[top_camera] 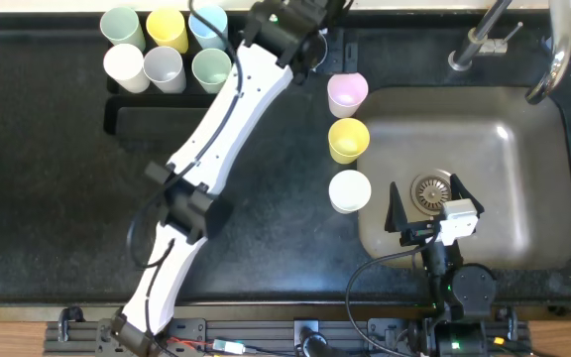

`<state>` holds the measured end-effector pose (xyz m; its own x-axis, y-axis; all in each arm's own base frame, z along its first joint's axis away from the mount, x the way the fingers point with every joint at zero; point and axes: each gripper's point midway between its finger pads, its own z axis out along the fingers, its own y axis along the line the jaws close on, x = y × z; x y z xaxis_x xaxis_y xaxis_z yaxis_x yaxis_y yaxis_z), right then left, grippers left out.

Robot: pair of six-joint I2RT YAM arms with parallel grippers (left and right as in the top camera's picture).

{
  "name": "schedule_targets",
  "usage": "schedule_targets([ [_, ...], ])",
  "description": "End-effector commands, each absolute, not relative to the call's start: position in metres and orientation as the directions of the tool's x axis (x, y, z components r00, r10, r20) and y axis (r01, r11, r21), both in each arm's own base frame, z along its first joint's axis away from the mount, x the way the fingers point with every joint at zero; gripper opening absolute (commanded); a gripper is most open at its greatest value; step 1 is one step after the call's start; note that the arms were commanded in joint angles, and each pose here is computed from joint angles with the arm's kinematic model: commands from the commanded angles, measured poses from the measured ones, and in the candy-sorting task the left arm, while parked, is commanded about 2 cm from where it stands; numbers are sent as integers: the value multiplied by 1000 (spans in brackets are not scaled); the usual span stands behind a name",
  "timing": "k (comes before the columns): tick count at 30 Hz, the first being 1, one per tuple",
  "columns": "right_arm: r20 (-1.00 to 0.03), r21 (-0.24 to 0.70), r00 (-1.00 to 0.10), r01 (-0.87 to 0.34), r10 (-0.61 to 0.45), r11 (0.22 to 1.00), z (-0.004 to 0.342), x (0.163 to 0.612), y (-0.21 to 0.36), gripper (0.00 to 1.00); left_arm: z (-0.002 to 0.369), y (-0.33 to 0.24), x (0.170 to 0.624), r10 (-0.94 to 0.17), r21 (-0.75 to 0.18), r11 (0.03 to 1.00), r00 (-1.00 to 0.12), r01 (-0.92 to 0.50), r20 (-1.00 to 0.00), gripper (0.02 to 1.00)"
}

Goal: Store Cups

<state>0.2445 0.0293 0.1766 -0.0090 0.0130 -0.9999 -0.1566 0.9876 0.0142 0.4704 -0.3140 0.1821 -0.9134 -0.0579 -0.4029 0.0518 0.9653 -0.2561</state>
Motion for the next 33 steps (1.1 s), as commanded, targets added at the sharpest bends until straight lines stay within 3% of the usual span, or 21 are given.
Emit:
schedule_targets([
  [1, -1000, 11, -5, -151, 10, 989, 174, 245, 28, 998, 156, -322, 467, -64, -287, 957, -945, 33, -320, 1000],
  [10, -1000, 11, -5, -151, 10, 989, 174, 245, 28, 996, 112, -329, 455, -32, -246, 969, -973, 26, -230, 1000],
  [11, -1000, 11, -5, -151, 10, 989, 174, 245, 28, 998, 110, -330, 455, -30, -244, 969, -973, 27, -227, 954],
  [14, -1000, 11, -5, -151, 10, 989, 174, 245, 28, 998, 106, -330, 454, -27, -237, 971, -974, 27, -223, 560],
  [15, -1000, 11, -5, -151, 10, 989, 174, 245, 28, 998, 104, -330, 455, -27, -235, 972, -975, 27, -222, 467],
  [24, -1000, 11, -5, -151, 10, 989, 174, 245, 28, 996, 94, -339, 455, -16, -239, 970, -975, 38, -220, 40],
  [30, -1000, 11, -5, -151, 10, 989, 174, 245, 28, 998, 96, -346, 458, -11, -251, 967, -969, 53, -247, 34],
  [33, -1000, 11, -5, -151, 10, 989, 174, 245, 28, 998, 122, -337, 463, -26, -225, 973, -950, 47, -311, 34],
])
